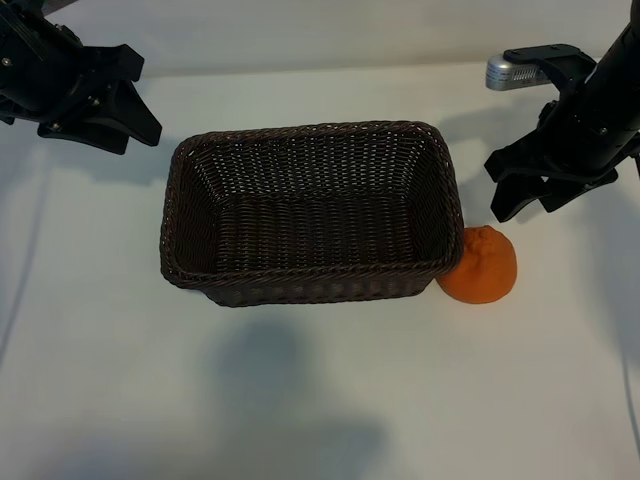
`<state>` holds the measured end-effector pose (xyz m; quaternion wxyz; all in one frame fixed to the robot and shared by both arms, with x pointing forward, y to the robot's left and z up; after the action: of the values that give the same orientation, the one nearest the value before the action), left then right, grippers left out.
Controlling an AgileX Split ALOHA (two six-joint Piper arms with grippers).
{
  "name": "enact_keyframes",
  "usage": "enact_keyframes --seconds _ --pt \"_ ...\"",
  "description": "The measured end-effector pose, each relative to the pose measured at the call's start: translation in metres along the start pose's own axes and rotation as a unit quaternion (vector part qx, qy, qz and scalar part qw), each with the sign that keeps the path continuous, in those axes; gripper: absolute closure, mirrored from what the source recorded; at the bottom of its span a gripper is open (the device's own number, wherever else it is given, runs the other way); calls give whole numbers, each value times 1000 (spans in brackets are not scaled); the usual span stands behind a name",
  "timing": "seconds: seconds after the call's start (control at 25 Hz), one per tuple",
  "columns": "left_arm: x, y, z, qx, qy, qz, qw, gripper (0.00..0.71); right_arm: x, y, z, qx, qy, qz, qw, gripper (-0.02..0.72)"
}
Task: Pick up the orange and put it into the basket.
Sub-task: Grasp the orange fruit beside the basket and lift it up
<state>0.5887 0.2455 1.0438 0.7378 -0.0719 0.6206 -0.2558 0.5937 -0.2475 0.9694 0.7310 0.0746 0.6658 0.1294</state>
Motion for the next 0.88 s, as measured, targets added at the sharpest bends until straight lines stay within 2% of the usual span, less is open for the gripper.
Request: enact_keyframes --seconds 0.32,0.72,0.88 --pt "0 0 0 0 0 0 1000 252 33 -8 4 20 35 10 999 137" --pt "0 0 0 0 0 0 1000 252 54 -10 4 36 62 24 997 137" --pt "0 0 0 0 0 0 1000 252 54 -10 4 36 62 24 997 173"
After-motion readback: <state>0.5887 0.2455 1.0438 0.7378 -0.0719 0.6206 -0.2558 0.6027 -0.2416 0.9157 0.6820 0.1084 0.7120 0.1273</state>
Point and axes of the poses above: a point on each arm's last joint axis where the gripper is mounted, x pointing out along that axis toward the gripper, y along the wrist's bending axis when the last joint is at zero, z = x × y, the point moved 2 cm from there along x, pointing out along that axis toward the gripper, and after that the axes turned 7 degrees about x, right-handed, at the moved point
